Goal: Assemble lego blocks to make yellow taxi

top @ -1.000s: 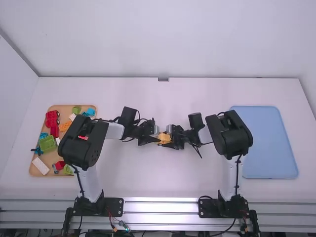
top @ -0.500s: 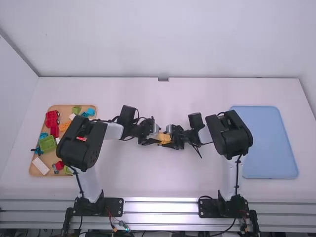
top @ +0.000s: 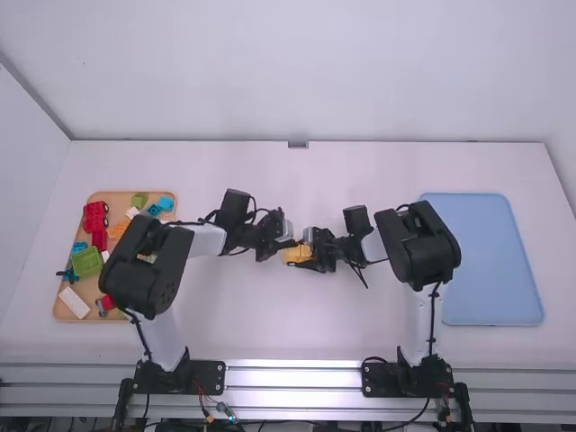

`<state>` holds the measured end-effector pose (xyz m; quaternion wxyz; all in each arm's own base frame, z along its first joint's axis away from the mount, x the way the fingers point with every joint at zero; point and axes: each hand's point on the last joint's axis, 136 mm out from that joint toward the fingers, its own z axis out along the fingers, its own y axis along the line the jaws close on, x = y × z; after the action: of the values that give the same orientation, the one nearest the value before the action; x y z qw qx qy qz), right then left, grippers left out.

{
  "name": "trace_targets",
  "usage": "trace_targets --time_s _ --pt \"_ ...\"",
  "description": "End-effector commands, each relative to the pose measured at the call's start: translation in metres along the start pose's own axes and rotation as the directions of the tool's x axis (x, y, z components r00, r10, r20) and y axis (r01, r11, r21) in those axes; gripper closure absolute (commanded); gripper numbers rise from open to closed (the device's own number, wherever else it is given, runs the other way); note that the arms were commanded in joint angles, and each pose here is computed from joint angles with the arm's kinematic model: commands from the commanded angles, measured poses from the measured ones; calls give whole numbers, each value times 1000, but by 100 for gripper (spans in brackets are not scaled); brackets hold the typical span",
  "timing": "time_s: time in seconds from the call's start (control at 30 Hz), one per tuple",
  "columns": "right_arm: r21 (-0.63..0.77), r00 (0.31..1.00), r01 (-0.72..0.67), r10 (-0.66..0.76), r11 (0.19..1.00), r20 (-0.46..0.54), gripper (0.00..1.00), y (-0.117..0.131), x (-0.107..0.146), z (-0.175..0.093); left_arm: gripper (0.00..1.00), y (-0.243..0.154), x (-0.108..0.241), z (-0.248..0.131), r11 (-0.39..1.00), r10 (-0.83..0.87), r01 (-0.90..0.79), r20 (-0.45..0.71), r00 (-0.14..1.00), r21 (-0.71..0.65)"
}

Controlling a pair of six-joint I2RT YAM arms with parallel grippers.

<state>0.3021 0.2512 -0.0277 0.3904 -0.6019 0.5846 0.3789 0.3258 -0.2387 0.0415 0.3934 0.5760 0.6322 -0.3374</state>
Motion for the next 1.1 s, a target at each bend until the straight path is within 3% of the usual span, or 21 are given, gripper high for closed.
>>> trace_targets --time_s 0.0,0.57,0.87,1.07 --pt "-16 1000 -31 31 999 2 58 5 6 1 98 -4 17 7 998 -56 56 -51 997 2" --pt "-15 1000 -29 29 999 5 60 5 5 1 98 -19 66 31 987 -146 154 -134 980 55" --pt "-12 999 -36 36 999 16 61 3 5 -3 98 -5 98 23 983 -183 171 -271 945 -66" --pt "-12 999 -38 39 999 20 61 3 5 -4 99 0 61 15 988 -156 156 -129 979 -14"
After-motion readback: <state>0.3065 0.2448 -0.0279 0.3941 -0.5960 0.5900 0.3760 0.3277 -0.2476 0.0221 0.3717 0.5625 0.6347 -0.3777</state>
